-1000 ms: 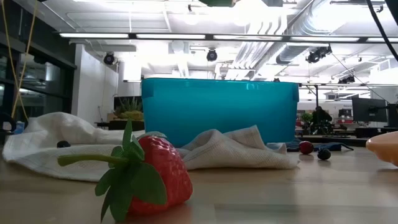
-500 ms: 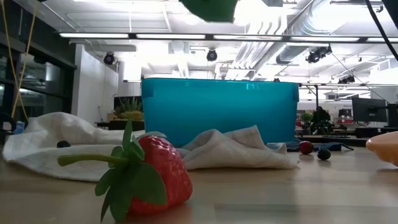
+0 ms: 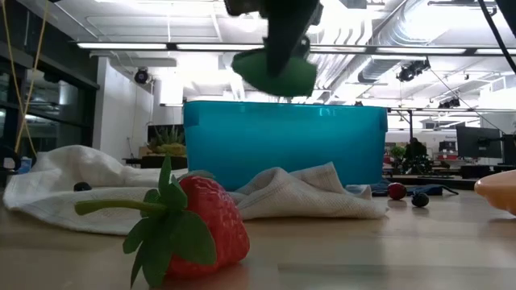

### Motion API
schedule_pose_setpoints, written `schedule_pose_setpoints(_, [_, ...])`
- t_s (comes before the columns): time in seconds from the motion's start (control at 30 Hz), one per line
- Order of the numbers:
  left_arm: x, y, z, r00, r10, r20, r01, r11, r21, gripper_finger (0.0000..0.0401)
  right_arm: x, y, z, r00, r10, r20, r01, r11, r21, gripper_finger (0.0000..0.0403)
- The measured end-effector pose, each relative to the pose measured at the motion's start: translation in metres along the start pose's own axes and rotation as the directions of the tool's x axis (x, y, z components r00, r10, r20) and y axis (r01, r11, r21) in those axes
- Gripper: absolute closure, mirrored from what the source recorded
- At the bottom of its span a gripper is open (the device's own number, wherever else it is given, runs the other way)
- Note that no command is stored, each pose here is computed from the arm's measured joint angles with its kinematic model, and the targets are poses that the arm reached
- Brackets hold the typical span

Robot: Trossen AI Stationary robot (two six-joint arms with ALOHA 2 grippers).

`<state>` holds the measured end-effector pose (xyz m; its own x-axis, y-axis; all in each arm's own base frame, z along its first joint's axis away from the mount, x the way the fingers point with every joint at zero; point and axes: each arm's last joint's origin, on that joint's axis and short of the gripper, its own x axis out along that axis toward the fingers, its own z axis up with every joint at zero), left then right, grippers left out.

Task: Pick and placing Produce into tupperware
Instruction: Put the green corn into the blue bin, then put the yellow croissant into the blue bin

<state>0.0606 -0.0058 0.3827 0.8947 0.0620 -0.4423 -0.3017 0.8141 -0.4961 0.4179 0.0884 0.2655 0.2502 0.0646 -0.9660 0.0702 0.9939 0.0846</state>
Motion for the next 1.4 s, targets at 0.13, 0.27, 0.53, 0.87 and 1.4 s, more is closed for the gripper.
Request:
schedule_pose_setpoints(0.13, [0.000, 0.000, 0.000, 1.000, 0.000, 0.000, 0.000, 1.000, 0.000, 0.0290, 0.015, -0.003, -0.003, 1.000, -0.002, -0.011, 0.003, 1.000, 0.021, 0.0196])
schedule_pose_setpoints(0.27, [0.000, 0.000, 0.000, 1.000, 0.000, 0.000, 0.000, 1.000, 0.000, 0.0290, 0.025, -0.007, -0.005, 1.000, 0.001, -0.013, -0.001, 1.000, 0.031, 0.0196])
schedule_pose_setpoints(0.53, [0.000, 0.000, 0.000, 1.000, 0.000, -0.001, 0.000, 1.000, 0.000, 0.0290, 0.035, -0.012, -0.004, 1.000, 0.020, 0.002, -0.020, 0.999, 0.047, 0.0196])
schedule_pose_setpoints(0.87, [0.000, 0.000, 0.000, 1.000, 0.000, 0.000, 0.000, 1.000, 0.000, 0.0290, 0.035, -0.011, -0.003, 0.999, 0.052, 0.004, -0.052, 0.998, 0.045, 0.0196])
schedule_pose_setpoints(1.4, [0.000, 0.000, 0.000, 1.000, 0.000, 0.000, 0.000, 1.000, 0.002, 0.0290, 0.034, -0.010, -0.004, 0.998, 0.067, -0.001, -0.067, 0.997, 0.046, 0.0152])
